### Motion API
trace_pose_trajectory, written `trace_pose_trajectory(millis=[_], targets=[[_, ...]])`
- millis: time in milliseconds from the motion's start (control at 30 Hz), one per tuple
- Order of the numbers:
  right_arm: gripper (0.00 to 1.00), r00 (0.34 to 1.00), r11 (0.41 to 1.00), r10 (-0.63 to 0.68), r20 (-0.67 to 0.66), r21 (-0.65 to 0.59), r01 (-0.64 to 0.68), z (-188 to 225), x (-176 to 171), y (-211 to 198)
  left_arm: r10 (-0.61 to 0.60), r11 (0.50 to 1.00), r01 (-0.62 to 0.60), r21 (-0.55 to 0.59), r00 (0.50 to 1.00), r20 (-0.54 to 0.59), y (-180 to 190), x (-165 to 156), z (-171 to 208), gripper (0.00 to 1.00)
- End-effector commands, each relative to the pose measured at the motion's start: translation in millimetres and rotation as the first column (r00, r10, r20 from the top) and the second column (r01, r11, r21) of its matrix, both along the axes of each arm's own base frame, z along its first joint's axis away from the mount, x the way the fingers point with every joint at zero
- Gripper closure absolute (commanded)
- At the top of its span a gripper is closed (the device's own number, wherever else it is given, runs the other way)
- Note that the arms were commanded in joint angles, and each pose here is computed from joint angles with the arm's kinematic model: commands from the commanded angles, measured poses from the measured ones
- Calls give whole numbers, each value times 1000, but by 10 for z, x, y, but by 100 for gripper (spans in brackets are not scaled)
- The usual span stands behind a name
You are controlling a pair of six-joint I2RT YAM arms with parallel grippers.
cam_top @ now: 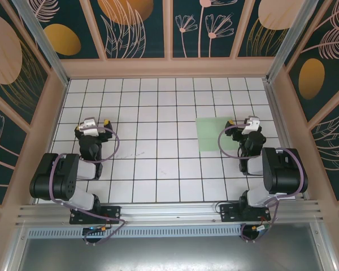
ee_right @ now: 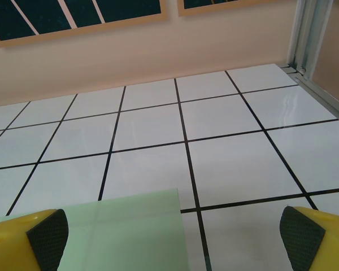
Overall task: Fold a paper plane with a square sheet of paper (pick it up from the middle)
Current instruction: Move the square sheet of paper to the center of the table.
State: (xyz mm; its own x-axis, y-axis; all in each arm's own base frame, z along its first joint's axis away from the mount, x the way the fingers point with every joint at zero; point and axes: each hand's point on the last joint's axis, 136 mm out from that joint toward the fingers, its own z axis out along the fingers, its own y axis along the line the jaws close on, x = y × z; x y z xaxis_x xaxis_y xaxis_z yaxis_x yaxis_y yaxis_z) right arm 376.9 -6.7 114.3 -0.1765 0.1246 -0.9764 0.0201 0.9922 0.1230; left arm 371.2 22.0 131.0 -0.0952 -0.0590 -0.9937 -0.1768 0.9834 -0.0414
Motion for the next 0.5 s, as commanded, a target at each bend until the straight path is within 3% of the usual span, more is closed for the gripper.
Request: trace_pose_trajectory(millis=[0,467], targets=[[1,1000,1000,12,25,-11,-12,63,21,-1,7,1000,-6,-12,1000,30,22,17,72,1],[1,1000,1000,13,25,-10,-12,61,20,0,1,1000,-1,-17,1000,24,15,35,64,1]])
